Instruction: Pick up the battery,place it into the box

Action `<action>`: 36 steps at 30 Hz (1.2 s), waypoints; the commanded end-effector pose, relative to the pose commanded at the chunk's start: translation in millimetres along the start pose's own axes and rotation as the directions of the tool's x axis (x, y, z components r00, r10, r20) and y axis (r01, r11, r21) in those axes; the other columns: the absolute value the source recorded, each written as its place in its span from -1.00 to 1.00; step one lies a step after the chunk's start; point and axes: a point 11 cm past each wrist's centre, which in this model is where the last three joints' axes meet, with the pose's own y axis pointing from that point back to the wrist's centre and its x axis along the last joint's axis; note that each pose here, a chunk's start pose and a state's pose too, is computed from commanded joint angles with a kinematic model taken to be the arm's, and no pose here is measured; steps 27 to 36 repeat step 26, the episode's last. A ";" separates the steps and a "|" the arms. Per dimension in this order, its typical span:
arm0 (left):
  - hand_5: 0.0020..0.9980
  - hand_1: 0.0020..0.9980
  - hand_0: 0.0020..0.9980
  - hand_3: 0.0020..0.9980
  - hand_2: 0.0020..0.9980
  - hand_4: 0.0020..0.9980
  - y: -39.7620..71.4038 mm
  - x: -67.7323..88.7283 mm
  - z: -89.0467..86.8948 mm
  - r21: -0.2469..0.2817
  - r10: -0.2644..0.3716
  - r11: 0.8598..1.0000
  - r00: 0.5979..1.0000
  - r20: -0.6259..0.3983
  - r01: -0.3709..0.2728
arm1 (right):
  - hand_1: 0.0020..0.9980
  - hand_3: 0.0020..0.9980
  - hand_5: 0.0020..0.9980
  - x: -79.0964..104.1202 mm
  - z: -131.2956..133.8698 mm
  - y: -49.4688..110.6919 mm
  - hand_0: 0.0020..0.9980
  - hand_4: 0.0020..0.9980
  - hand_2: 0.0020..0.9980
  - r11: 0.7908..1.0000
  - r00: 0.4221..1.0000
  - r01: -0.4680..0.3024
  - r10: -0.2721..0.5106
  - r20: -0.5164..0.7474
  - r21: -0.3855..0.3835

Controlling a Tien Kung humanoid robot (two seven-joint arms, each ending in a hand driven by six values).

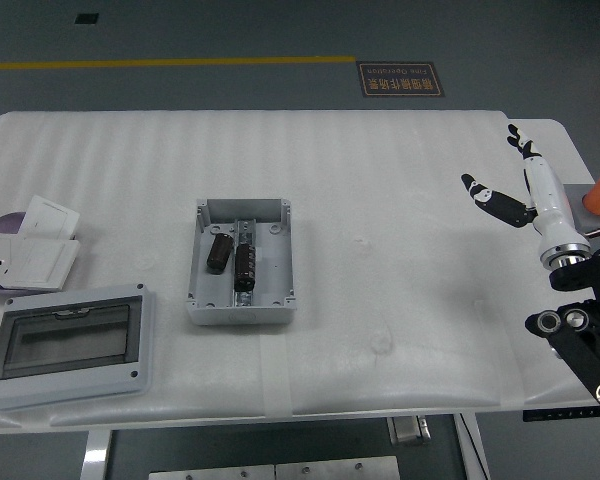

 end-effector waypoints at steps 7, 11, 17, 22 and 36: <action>-0.66 0.24 0.15 0.06 0.02 0.35 -0.4 -3.5 -0.9 0.002 -0.006 1.000 1.000 0.008 0.006 | 0.85 0.92 -0.21 14.4 6.3 2.0 0.87 0.54 0.81 0.999 0.999 -0.041 0.042 0.006 -0.016; -0.65 0.24 0.16 0.06 0.02 0.35 -0.3 -3.7 -0.7 0.003 -0.006 1.000 1.000 0.011 0.006 | 0.84 0.92 -0.21 18.2 7.0 2.2 0.87 0.54 0.81 0.999 0.999 -0.051 0.051 -0.006 -0.017; -0.65 0.24 0.16 0.05 0.02 0.35 -0.4 -5.6 -0.1 0.001 -0.009 1.000 1.000 0.011 0.009 | 0.85 0.91 -0.19 23.1 2.6 0.8 0.86 0.53 0.81 0.998 0.996 -0.064 0.064 -0.063 0.001; -0.65 0.24 0.16 0.05 0.02 0.35 -0.9 -7.1 -2.2 0.003 -0.011 1.000 1.000 0.008 0.011 | 0.85 0.91 -0.19 25.9 -1.1 -0.6 0.86 0.53 0.81 0.998 0.991 -0.064 0.065 -0.115 0.017; -0.65 0.24 0.16 0.06 0.02 0.34 -0.9 -7.6 -1.8 -0.001 -0.011 1.000 1.000 0.001 0.011 | 0.85 0.91 -0.20 28.0 -1.3 -0.7 0.86 0.53 0.81 0.997 0.991 -0.070 0.072 -0.115 0.019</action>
